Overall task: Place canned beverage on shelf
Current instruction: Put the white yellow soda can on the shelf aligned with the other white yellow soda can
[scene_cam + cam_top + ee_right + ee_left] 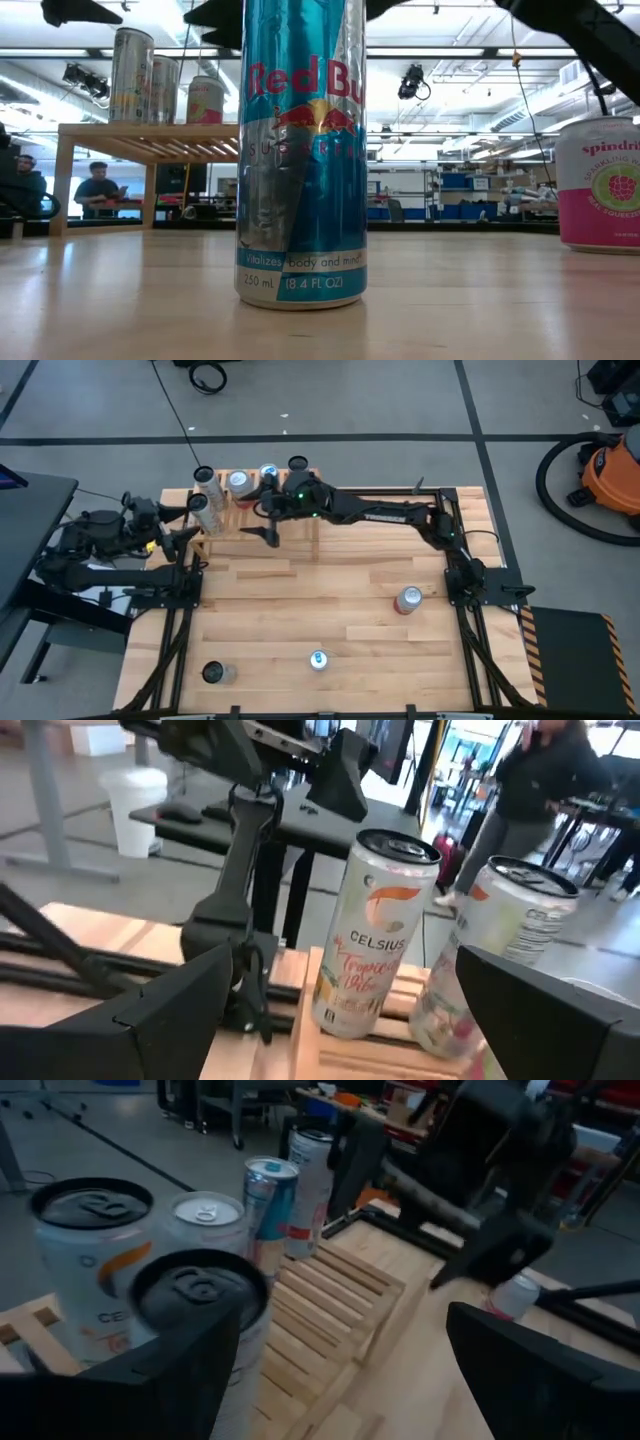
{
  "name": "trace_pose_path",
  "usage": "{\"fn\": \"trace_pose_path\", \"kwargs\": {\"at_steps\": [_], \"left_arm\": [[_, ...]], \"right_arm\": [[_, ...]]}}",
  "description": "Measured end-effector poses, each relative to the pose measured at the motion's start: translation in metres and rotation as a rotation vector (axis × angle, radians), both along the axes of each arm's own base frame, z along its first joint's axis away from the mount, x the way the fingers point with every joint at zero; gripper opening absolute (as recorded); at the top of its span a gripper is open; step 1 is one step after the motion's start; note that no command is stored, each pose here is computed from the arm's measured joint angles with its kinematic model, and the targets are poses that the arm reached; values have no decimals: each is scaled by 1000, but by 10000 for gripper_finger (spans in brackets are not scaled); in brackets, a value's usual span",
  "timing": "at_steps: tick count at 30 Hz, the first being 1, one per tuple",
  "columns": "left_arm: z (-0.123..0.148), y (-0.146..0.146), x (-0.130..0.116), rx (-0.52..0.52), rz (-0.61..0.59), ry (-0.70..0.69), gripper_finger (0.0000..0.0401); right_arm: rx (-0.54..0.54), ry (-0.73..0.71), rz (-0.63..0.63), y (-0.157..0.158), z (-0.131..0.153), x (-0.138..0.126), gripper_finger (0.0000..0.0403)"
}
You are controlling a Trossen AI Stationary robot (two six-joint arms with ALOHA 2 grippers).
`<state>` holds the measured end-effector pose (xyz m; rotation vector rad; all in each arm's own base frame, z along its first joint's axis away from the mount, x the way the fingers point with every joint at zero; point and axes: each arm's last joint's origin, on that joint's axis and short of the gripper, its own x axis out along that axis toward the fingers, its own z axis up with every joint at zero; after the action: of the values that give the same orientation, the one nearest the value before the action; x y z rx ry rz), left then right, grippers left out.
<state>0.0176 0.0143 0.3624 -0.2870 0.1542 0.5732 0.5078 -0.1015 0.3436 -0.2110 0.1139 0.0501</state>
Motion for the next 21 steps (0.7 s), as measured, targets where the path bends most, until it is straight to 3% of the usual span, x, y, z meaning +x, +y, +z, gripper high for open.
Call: {"fn": "trace_pose_path", "kwargs": {"at_steps": [8, 21], "left_arm": [[37, 0, 6, 40, -17, 64, 357], [98, 1, 5, -26, 24, 299, 357]], "right_arm": [[-19, 62, -1, 4, 41, -34, 395], [25, 186, -30, -5, 43, -51, 395]]}}
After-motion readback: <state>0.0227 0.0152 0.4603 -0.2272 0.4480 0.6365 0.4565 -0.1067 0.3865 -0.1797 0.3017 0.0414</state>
